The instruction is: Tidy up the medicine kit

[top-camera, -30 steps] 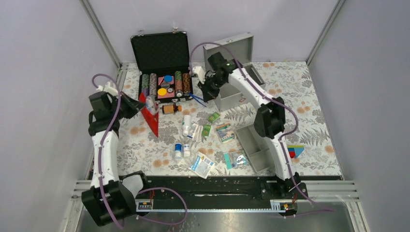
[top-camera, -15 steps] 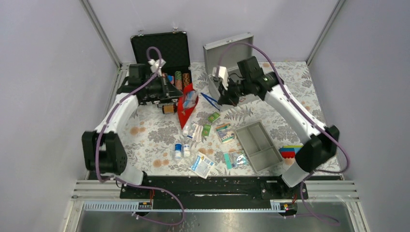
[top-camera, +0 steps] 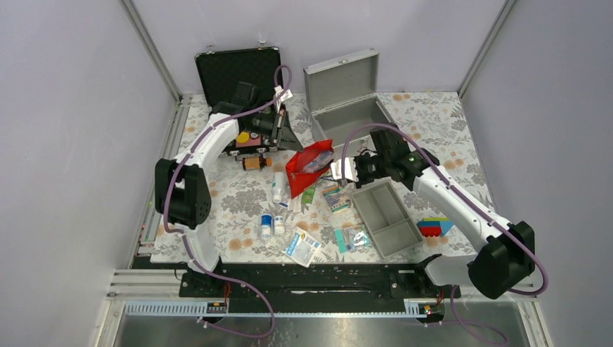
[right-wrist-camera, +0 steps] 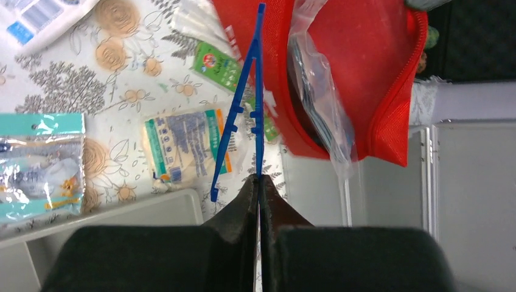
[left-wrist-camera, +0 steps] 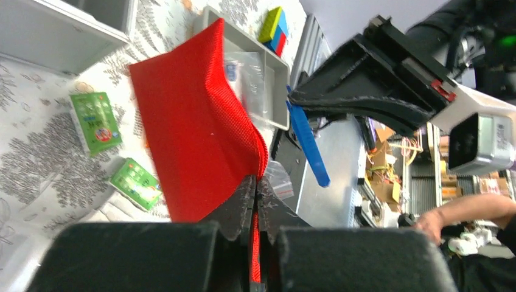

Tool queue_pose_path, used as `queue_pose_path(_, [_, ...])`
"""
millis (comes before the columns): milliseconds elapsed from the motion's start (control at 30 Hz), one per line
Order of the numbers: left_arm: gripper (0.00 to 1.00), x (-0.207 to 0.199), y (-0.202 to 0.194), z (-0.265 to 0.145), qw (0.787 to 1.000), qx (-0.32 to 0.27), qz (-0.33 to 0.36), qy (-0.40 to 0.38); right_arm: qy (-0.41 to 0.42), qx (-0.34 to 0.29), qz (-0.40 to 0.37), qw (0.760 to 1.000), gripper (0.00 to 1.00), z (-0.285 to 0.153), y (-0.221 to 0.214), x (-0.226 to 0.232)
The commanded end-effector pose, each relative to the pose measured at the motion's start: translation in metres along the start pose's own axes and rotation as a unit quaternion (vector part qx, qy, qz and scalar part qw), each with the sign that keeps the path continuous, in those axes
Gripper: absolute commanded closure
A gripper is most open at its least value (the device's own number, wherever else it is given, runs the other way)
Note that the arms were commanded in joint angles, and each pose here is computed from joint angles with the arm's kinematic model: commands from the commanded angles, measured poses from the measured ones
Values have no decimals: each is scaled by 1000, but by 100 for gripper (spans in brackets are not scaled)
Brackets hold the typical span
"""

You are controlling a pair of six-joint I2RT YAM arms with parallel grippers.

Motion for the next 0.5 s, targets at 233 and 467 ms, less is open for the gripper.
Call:
queue_pose_path(233, [100, 54, -68, 28, 977, 185, -65, -80, 93, -67, -122, 986, 100, 46, -17, 17])
queue_pose_path(467, [100, 21, -69, 29, 975, 208, -8, -73, 103, -106, -154, 977, 100, 47, 2, 4])
Point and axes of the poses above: each gripper's point midway between its finger pads, its own z axis out along the fingers, its own x axis along the line the jaws close on, y = z × x, the point moved 7 cm from there along -z, back along the fingers, and after that the axes turned 9 degrees about -z, right-handed, at the moved point
